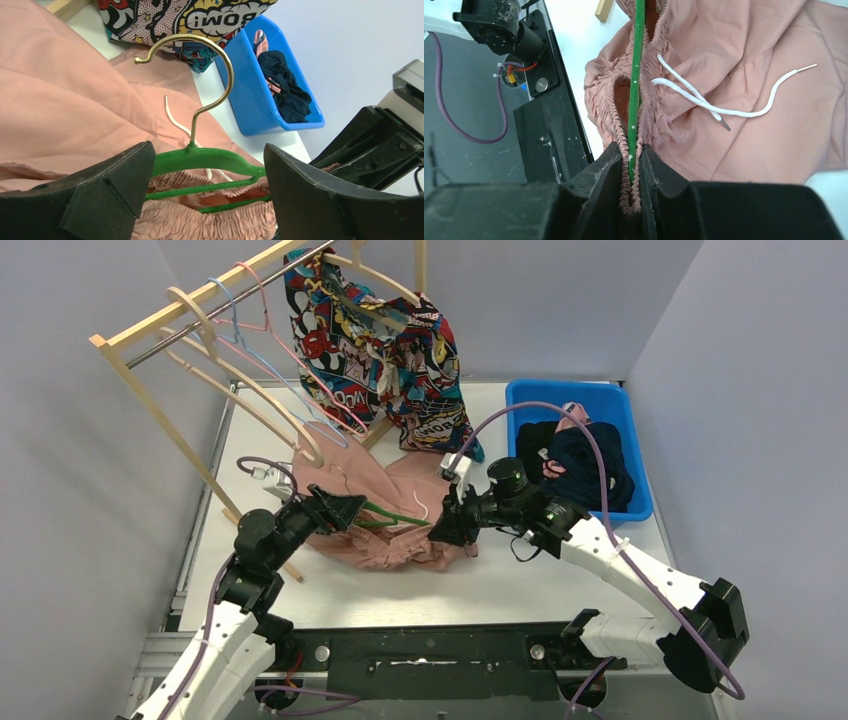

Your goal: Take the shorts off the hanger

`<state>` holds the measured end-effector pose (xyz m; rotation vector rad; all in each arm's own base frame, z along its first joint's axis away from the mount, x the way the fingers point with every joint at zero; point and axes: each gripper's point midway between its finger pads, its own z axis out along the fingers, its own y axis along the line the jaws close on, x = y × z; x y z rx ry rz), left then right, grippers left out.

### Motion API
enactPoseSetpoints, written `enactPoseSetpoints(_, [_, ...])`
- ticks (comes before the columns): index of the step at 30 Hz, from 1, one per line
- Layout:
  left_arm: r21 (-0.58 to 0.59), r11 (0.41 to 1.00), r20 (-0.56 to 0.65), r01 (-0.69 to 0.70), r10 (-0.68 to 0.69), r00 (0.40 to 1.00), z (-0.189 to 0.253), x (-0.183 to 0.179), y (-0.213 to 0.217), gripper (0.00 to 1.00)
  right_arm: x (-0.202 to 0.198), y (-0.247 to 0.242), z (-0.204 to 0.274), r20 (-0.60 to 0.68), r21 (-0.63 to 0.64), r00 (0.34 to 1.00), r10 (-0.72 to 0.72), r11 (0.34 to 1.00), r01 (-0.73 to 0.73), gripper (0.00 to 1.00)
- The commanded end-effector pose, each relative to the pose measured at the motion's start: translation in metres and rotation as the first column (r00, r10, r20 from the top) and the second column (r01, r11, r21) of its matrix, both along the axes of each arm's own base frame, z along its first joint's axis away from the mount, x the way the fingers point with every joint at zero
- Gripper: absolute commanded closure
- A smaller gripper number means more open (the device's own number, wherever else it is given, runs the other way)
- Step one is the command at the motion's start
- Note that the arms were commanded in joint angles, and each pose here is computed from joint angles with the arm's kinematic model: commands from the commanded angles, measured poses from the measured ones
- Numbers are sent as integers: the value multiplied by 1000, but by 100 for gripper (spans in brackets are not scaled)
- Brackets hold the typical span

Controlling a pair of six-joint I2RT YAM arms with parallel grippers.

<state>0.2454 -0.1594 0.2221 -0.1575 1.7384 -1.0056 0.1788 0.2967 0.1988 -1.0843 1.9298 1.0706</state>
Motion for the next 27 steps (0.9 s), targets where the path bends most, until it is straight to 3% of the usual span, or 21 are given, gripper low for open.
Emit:
enactPoseSetpoints(1, [-57, 998, 53, -2, 5, 999, 19, -1, 0, 26, -2, 15, 43, 60, 94, 997, 45, 994, -51, 100])
enactPoseSetpoints(5, [-34, 998, 105, -48, 51, 993, 22, -1, 10, 40, -4, 16, 43, 60, 100, 997, 42, 994, -48, 100])
enactPoseSetpoints(12, [103, 993, 102, -49, 38, 994, 12, 8, 11, 45, -12, 22, 37, 31, 82, 997, 71, 994, -73, 100])
enactPoseSetpoints(18, [198, 975, 139, -99, 73, 988, 23, 23, 19, 73, -9, 24, 35, 40, 68, 998, 57, 996, -59, 100])
enactPoseSetpoints(21, [241, 960, 201, -145, 97, 975, 38, 27, 27, 74, -9, 23, 33, 48, 56, 997, 57, 997, -59, 99])
enactPoseSetpoints(24, [300, 947, 255, -118, 39, 966, 42, 25, 24, 69, -9, 24, 34, 51, 67, 997, 62, 996, -66, 99])
enactPoseSetpoints(27, [331, 941, 220, -68, -7, 976, 28, 24, 18, 66, -7, 26, 34, 56, 72, 996, 65, 995, -69, 99])
